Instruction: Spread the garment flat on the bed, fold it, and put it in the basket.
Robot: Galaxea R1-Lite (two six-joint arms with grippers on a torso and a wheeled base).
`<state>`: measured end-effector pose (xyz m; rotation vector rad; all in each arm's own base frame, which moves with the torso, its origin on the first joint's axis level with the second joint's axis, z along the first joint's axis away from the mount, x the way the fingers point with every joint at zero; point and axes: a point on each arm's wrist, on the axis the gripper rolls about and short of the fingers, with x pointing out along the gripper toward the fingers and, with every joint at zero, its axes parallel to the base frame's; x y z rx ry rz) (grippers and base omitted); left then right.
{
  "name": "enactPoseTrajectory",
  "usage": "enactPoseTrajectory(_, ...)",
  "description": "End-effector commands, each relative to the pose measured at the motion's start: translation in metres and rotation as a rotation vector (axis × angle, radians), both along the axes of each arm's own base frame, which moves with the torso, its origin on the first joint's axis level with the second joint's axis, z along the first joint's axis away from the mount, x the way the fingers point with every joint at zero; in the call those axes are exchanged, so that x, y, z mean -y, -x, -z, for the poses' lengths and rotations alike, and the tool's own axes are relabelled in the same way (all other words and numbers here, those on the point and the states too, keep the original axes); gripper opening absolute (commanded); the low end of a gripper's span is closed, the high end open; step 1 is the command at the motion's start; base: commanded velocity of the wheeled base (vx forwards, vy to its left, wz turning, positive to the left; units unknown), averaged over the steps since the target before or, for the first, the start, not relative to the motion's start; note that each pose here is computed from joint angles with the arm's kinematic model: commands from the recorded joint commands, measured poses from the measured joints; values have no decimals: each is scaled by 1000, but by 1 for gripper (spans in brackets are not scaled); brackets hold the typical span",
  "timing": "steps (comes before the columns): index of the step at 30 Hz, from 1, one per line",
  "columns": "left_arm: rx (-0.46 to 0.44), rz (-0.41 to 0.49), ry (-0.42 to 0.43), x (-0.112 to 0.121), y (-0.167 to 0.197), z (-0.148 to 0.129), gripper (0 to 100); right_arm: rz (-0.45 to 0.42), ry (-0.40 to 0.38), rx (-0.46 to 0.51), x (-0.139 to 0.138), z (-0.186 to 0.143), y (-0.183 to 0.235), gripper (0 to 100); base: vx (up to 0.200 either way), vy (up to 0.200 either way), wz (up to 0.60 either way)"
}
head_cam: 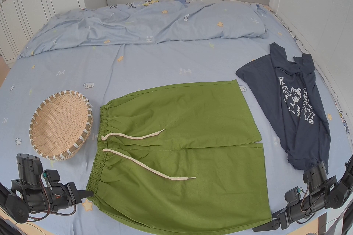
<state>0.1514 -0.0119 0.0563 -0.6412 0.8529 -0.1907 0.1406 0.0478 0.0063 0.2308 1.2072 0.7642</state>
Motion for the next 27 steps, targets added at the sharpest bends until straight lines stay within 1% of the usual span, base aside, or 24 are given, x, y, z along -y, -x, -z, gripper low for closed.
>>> enactPoseTrajectory(1,-19,-2,0,0,4,3,0,-3,7,-31,0,5,3,100,0,0,0)
enactPoseTrajectory(13,-22,-1,0,0,4,3,0,6,5,-30,1,7,1,100,0,0,0)
enactPoseTrajectory(14,-22,-1,0,0,4,3,0,6,6,-32,1,7,1,0,0,0,0)
enactPoseTrajectory(27,-26,0,-1,0,5,3,0,9,7,-39,2,5,3,0,0,0,0)
